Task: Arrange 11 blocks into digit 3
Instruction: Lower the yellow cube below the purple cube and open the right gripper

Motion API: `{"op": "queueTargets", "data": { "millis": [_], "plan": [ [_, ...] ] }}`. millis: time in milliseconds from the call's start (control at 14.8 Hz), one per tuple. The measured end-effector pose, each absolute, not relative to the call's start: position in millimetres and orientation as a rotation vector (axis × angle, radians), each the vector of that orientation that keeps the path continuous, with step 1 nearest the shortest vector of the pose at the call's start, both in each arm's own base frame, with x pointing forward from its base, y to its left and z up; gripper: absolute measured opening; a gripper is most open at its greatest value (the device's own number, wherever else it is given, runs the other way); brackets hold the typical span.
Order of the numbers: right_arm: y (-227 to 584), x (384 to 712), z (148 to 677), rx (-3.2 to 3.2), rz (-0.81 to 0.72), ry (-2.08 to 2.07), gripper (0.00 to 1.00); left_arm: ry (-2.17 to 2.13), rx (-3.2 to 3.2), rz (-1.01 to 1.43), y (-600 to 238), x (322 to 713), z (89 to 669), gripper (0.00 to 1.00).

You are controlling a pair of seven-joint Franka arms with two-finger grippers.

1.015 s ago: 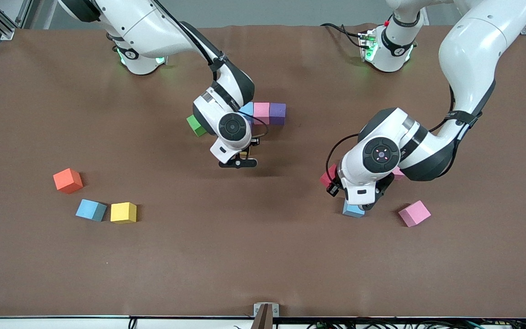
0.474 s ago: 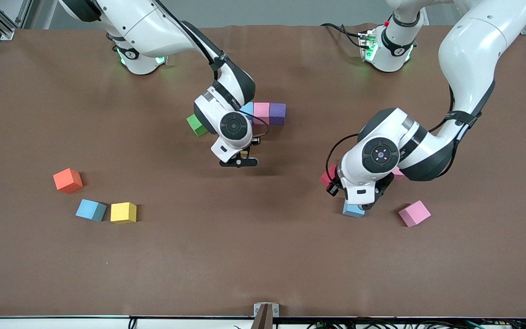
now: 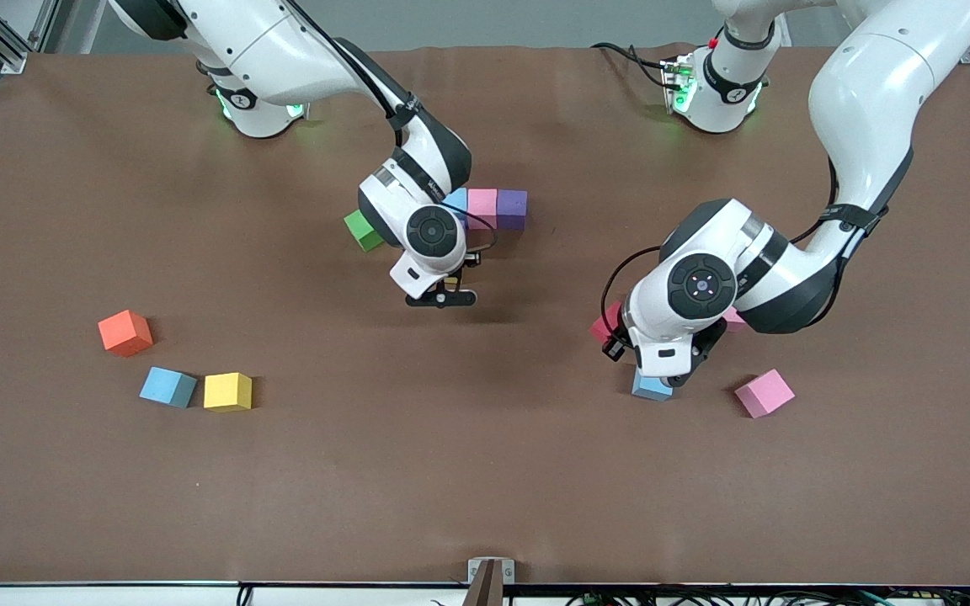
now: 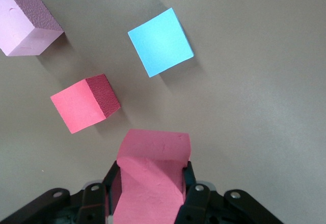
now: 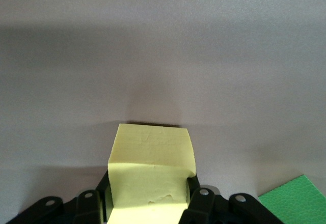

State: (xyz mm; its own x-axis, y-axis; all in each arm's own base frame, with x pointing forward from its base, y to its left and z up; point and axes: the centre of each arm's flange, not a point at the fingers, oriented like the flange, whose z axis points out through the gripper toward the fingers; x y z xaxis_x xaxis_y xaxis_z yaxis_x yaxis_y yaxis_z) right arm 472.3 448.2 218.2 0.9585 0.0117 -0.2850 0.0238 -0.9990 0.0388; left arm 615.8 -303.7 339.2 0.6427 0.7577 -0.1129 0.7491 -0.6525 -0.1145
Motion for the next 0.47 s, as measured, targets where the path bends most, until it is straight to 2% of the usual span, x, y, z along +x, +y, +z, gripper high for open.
{"op": "queueTargets", "data": {
  "millis": [474],
  "plan": [
    [448.9, 472.9, 218.7, 3.076, -0.439, 0.062, 0.57, -1.285, -2.793, 0.233, -302.5, 616.2, 339.1, 0.5]
  ]
}}
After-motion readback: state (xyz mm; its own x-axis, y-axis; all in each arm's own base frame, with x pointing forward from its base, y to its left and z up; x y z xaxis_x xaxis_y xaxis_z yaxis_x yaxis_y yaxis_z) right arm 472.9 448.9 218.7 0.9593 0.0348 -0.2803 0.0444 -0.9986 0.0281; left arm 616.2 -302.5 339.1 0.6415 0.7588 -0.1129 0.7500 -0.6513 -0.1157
